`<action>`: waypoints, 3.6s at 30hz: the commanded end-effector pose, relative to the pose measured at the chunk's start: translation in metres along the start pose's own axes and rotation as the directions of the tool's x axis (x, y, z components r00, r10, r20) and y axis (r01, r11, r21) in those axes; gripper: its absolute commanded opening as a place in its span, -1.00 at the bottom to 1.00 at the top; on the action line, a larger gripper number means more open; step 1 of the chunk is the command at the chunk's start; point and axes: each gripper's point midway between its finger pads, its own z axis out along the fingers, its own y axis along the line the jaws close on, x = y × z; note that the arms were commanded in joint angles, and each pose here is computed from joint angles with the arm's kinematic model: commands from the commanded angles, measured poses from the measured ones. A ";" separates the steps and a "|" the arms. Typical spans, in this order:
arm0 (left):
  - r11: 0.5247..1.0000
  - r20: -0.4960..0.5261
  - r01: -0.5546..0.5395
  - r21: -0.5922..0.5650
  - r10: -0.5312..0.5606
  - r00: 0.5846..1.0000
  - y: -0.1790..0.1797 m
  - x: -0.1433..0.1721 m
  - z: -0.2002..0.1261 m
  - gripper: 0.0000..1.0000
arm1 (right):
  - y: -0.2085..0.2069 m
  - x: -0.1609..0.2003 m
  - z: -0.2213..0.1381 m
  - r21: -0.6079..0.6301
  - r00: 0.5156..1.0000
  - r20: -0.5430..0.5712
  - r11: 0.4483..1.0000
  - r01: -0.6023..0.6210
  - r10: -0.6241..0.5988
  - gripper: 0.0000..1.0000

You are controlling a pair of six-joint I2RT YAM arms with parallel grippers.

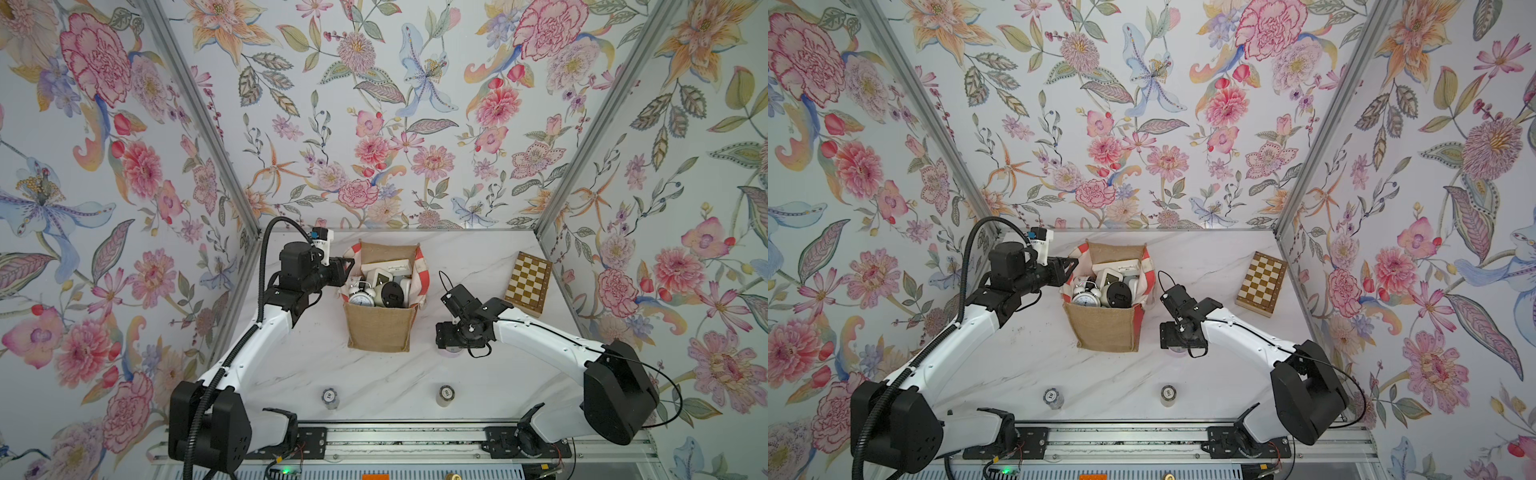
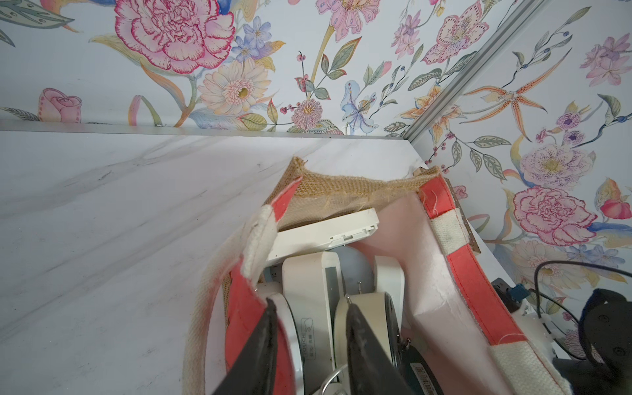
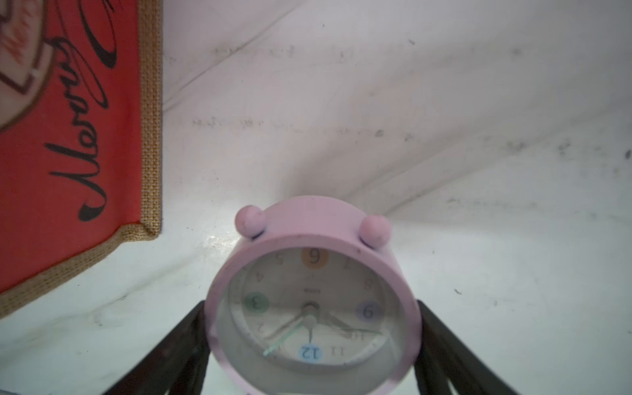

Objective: Put the alarm clock into the canvas bag
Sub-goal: Pick up the alarm from the center of the board, then place the alarm at the canvas bag, then reset both arms

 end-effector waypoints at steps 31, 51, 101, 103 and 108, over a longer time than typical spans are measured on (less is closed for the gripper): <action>1.000 -0.016 -0.028 -0.007 0.028 0.999 0.001 0.002 0.003 -1.00 | 0.170 -0.155 -0.168 -0.274 0.874 0.420 0.884 0.378 -0.244 0.31; 0.999 0.010 -0.036 0.040 0.036 0.999 -0.014 -0.006 -0.010 -1.00 | 0.216 -0.192 -0.077 -0.208 0.877 0.359 0.888 0.410 -0.320 0.30; 0.905 0.095 -0.131 -0.405 0.184 0.978 0.071 -0.060 -0.051 0.20 | 0.012 -0.197 -0.157 -0.001 0.863 0.486 0.988 0.158 -0.137 0.98; 0.877 0.095 -0.121 -0.465 0.185 0.978 0.087 -0.055 -0.056 0.32 | -0.016 -0.193 -0.152 0.021 0.864 0.493 0.994 0.107 -0.103 0.99; 0.804 0.095 -0.081 -0.589 0.169 0.981 0.123 -0.034 -0.061 0.80 | -0.082 -0.179 -0.125 0.072 0.851 0.525 0.997 -0.017 -0.024 0.98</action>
